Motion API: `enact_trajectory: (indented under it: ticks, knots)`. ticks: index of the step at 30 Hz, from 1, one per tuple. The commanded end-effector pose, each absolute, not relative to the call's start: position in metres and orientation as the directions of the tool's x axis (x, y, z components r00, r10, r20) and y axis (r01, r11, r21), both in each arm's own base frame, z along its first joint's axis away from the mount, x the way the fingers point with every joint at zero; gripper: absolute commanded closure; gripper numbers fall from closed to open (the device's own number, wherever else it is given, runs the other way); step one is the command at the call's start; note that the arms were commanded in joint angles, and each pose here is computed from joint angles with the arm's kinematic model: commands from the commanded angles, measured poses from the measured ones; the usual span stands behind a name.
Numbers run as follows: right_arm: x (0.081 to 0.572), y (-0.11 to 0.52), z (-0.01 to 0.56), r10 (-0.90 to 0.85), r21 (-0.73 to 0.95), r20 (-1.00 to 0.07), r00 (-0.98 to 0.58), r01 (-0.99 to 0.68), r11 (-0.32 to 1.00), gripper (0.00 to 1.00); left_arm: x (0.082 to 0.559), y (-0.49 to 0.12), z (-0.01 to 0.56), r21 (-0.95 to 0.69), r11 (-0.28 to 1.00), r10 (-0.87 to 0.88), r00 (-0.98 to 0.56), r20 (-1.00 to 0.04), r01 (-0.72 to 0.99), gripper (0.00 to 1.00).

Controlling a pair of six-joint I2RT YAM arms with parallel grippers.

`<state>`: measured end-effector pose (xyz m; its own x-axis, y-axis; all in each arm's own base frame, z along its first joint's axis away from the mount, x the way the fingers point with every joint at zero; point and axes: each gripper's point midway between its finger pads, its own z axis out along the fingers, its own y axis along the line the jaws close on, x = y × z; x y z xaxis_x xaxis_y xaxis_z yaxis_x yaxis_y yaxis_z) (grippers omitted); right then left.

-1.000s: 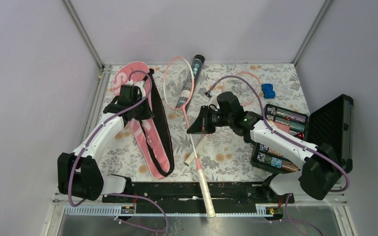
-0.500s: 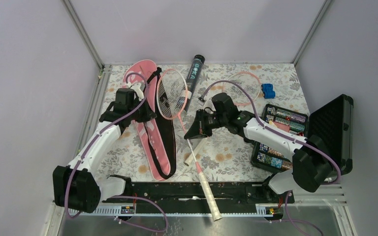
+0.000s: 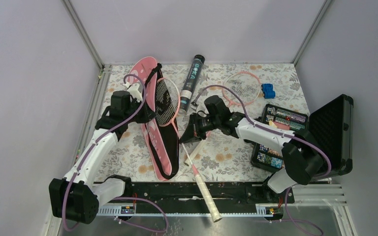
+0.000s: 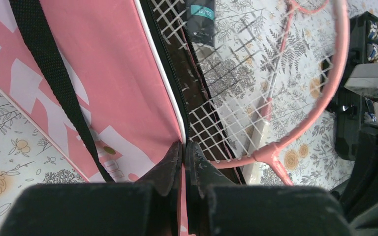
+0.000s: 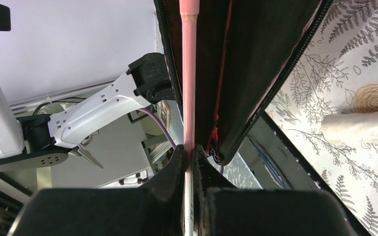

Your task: Pack up the badminton gear

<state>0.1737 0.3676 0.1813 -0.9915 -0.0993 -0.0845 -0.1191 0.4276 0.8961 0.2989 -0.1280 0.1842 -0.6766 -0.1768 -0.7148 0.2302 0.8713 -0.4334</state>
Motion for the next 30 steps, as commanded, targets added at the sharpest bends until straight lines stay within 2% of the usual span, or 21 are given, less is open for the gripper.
enact_trajectory:
  ticks: [1,13,21,25,30]
  knots:
    - [0.176,0.387,0.211,-0.142,0.934,-0.123,-0.982,-0.163,0.317,1.00,0.303,-0.141,0.213,-0.412,0.826,-0.130,-0.581,-0.803,0.385,1.00]
    - [0.223,0.424,0.210,-0.120,0.908,-0.135,-0.983,-0.172,0.383,1.00,0.286,-0.146,0.213,-0.449,0.796,-0.128,-0.612,-0.780,0.405,1.00]
    - [0.242,0.439,0.190,-0.103,0.895,-0.108,-0.989,-0.142,0.423,1.00,0.283,-0.146,0.212,-0.449,0.795,-0.121,-0.619,-0.776,0.408,1.00]
    - [0.242,0.445,0.182,-0.135,0.891,-0.062,-0.989,-0.116,0.438,1.00,0.285,-0.144,0.210,-0.433,0.802,-0.114,-0.606,-0.788,0.412,1.00]
    - [0.255,0.449,0.184,-0.118,0.882,-0.119,-0.986,-0.159,0.443,1.00,0.283,-0.146,0.211,-0.434,0.795,-0.098,-0.616,-0.781,0.424,1.00]
